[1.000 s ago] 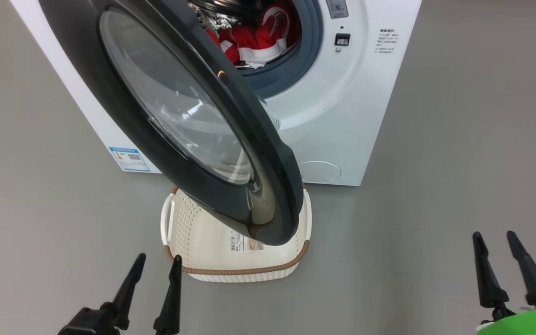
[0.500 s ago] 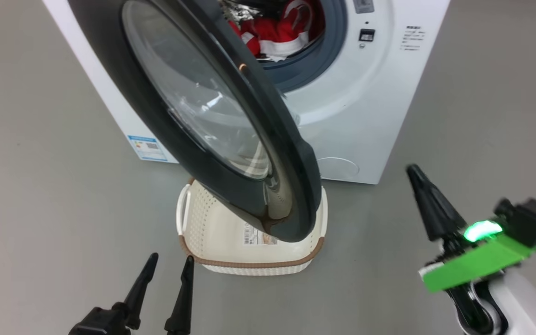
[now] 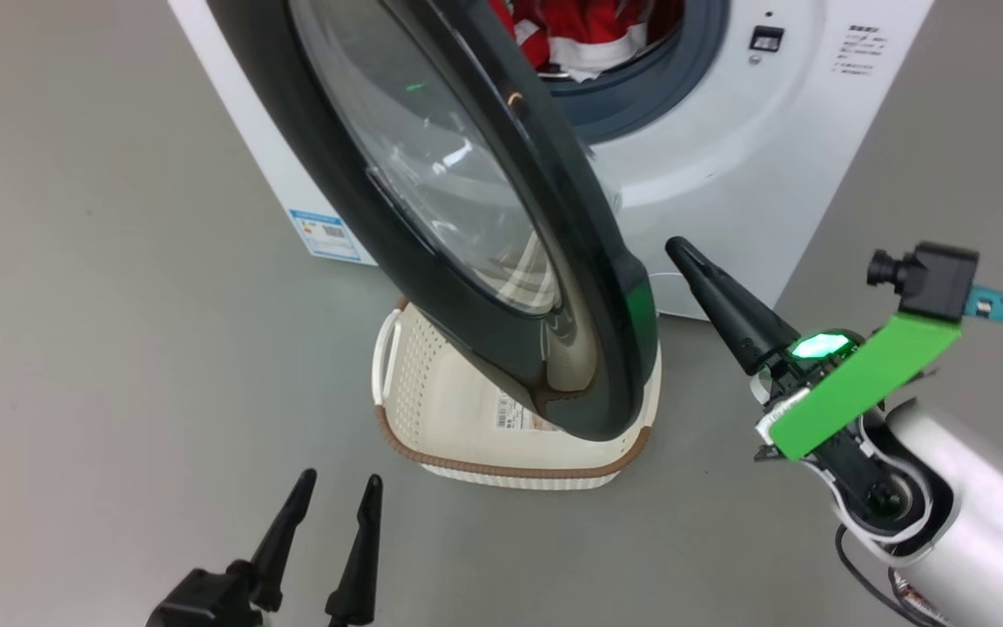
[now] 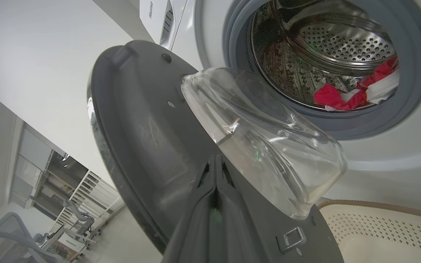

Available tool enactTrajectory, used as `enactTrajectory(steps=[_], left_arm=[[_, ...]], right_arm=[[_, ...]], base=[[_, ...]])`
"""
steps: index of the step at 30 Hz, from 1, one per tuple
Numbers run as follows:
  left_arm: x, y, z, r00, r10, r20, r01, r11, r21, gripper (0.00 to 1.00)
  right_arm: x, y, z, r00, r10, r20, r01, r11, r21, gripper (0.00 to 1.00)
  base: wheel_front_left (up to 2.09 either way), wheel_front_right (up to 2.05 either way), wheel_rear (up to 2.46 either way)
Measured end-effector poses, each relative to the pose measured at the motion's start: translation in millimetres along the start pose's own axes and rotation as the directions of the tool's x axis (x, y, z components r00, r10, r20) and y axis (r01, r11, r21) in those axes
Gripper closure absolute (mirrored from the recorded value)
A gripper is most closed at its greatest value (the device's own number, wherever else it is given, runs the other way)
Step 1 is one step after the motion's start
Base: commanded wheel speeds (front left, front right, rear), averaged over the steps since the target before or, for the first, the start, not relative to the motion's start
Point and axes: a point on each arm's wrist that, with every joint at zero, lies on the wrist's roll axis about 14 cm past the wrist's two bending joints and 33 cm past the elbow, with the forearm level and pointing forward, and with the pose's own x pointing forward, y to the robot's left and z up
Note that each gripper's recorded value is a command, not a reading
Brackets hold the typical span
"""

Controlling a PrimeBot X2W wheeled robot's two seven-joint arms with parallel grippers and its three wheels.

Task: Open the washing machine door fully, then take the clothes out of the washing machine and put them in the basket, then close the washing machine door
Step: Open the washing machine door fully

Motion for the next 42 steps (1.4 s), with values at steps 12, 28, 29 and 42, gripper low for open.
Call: enactTrajectory(steps=[12, 28, 29, 42], left_arm=[[-1, 9, 3, 0.999, 0.037, 0.005, -0.037, 0.999, -0.01, 0.0], [-33, 34, 17, 0.988, 0.147, 0.053, -0.146, 0.989, -0.015, 0.0], [-36, 37, 17, 0.986, 0.157, 0.054, -0.157, 0.988, -0.016, 0.0], [-78, 75, 36, 0.937, 0.324, 0.126, -0.324, 0.946, -0.028, 0.0]], right_arm=[[14, 6, -40, 0.961, 0.058, -0.271, -0.004, 0.981, 0.196, 1.0], [12, 57, -105, 0.877, 0.198, -0.439, -0.064, 0.951, 0.302, 1.0], [13, 61, -108, 0.872, 0.208, -0.442, -0.07, 0.949, 0.308, 1.0], [17, 110, -153, 0.78, 0.326, -0.535, -0.132, 0.92, 0.368, 1.0]], base=[[0.0, 0.0, 0.0], [0.0, 0.0, 0.0], [0.0, 0.0, 0.0], [0.0, 0.0, 0.0]])
